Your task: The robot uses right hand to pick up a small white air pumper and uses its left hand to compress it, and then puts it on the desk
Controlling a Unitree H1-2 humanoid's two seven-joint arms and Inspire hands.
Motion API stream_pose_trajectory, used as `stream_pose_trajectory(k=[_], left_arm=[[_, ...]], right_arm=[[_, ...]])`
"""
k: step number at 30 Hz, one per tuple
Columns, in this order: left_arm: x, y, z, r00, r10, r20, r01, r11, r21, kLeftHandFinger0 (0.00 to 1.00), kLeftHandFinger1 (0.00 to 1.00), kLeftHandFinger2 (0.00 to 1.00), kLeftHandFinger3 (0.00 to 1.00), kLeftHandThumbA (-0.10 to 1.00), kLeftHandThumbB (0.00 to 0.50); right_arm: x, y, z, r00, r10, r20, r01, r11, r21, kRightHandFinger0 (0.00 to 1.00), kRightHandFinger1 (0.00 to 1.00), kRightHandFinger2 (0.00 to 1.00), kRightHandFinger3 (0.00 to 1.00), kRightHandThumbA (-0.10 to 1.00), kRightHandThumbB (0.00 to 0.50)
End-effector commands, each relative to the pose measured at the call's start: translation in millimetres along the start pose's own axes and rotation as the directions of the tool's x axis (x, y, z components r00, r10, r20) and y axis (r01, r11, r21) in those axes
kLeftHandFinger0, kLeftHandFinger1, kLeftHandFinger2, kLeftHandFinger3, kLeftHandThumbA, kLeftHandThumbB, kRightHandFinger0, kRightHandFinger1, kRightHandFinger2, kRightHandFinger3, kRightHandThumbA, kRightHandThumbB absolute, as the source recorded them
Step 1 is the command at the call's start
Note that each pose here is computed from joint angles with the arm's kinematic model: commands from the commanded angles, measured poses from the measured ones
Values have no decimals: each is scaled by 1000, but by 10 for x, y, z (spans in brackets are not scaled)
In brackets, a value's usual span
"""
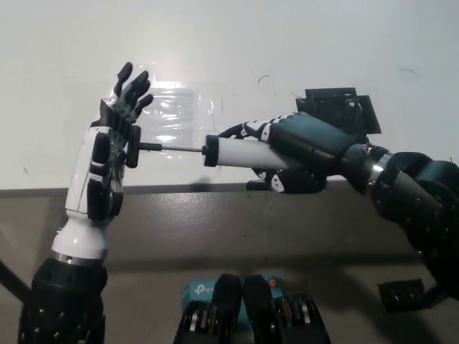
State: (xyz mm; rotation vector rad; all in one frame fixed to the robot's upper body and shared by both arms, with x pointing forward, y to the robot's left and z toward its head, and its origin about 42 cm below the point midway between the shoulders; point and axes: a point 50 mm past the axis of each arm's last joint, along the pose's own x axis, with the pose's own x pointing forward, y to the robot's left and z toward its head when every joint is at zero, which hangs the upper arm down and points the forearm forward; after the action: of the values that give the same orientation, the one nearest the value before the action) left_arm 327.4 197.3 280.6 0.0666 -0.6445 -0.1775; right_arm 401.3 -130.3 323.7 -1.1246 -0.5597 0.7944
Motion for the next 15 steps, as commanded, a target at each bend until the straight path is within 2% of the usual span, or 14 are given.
stream_pose_trajectory(k=[1,3,9,12,15], left_arm=[[123,-74,131,998,-14,66,14,1000,10,1000,1000,1000,1000,1000,241],[127,-77,144,998,-14,67,13,1000,15,1000,1000,1000,1000,1000,249],[129,-101,164,997,-13,70,12,1000,7,1000,1000,1000,1000,1000,247],[146,-110,180,997,-13,75,13,1000,7,1000,1000,1000,1000,1000,249],[152,-126,186,997,-11,78,11,1000,-1,1000,1000,1000,1000,1000,250]], right_arm=[[122,-202,153,999,-20,44,22,999,-44,9,483,763,852,-100,145],[152,-196,162,999,-17,50,19,999,-44,0,463,768,810,-100,150],[180,-216,227,999,-6,42,8,999,-51,0,447,764,804,-100,142],[194,-236,236,999,-5,43,7,999,-47,0,428,765,764,-100,136],[205,-252,258,999,-4,45,6,999,-52,0,435,787,766,-100,155]])
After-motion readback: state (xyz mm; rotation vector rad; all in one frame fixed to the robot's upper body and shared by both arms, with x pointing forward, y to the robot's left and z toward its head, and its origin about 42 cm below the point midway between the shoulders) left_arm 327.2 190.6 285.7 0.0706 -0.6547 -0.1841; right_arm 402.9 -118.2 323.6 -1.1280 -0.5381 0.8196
